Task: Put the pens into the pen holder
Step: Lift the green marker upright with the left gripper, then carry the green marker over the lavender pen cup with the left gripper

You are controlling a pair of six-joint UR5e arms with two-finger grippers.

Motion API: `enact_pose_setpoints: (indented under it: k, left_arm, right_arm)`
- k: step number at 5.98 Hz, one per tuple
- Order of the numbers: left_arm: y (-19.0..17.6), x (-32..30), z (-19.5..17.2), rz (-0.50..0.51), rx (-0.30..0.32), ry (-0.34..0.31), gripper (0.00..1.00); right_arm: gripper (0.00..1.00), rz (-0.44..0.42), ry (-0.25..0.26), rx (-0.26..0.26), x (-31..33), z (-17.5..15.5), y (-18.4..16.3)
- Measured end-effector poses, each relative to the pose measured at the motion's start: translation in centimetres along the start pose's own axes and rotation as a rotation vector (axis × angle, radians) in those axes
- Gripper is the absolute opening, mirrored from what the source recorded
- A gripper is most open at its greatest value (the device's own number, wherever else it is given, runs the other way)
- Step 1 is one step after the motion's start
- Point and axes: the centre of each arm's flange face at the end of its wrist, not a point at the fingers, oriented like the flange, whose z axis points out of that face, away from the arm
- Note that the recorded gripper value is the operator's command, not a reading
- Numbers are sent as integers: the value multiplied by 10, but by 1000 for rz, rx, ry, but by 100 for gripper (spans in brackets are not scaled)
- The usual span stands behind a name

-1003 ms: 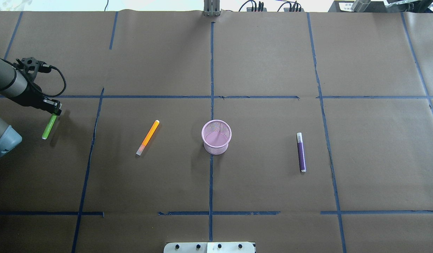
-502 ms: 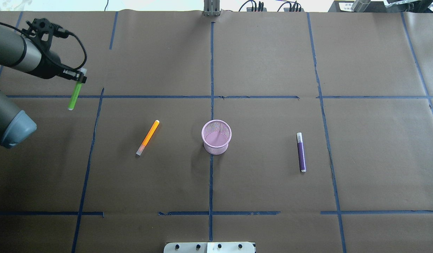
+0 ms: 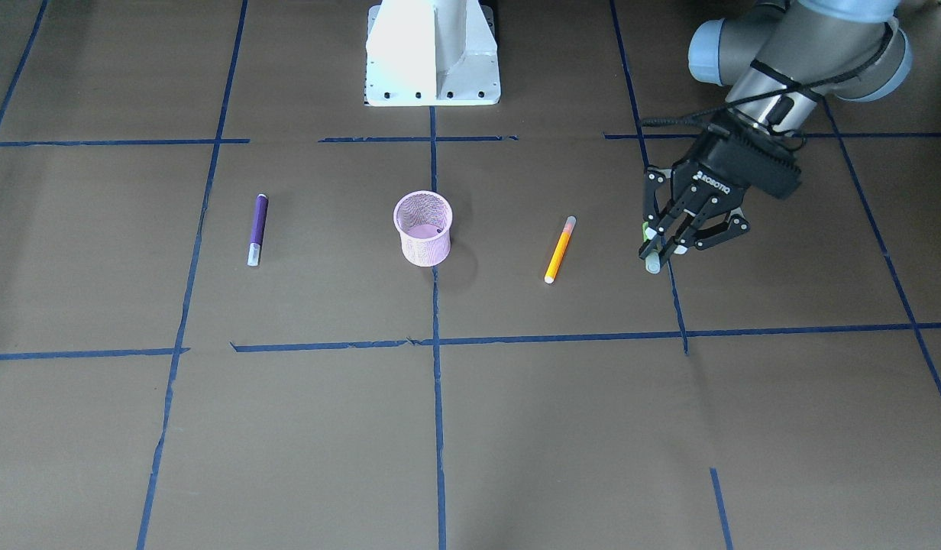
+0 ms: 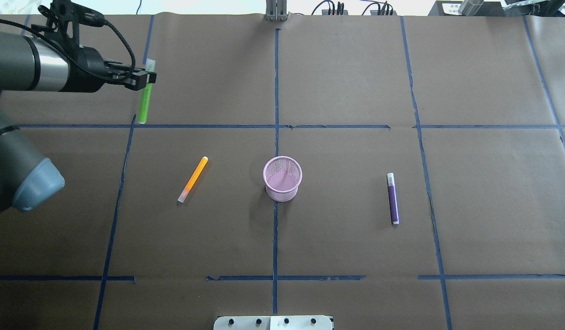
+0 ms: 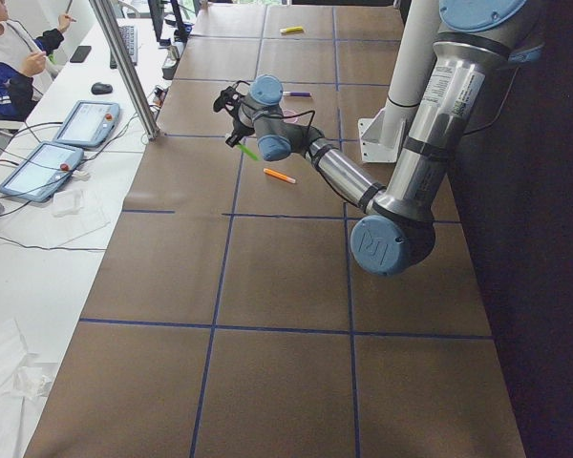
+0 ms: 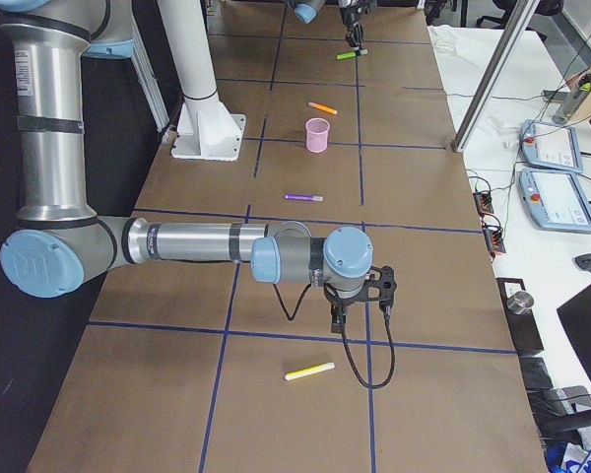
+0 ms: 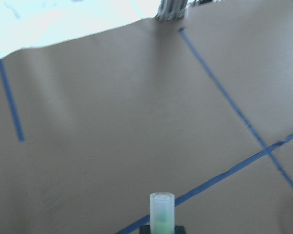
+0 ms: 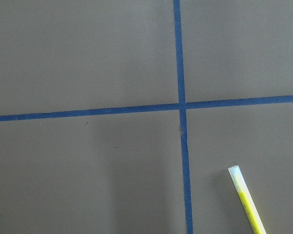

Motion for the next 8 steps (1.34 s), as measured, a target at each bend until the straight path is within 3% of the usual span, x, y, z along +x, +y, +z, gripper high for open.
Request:
enact_pose_setpoints:
  k: [3, 4, 6, 8]
  left_arm:
    - [50, 93, 14, -5, 234, 241, 0]
    - [65, 114, 16, -31, 290, 287, 0]
    - [103, 162, 33, -83, 342, 324, 0]
    - [113, 199, 66, -107, 361, 318, 0]
  right_arm:
    - [100, -3, -1, 1, -1, -1, -1]
    - [100, 0, -1, -1, 0, 0, 0]
    - [100, 5, -14, -6, 1, 2, 3]
    - [100, 8, -29, -9, 1, 3, 4]
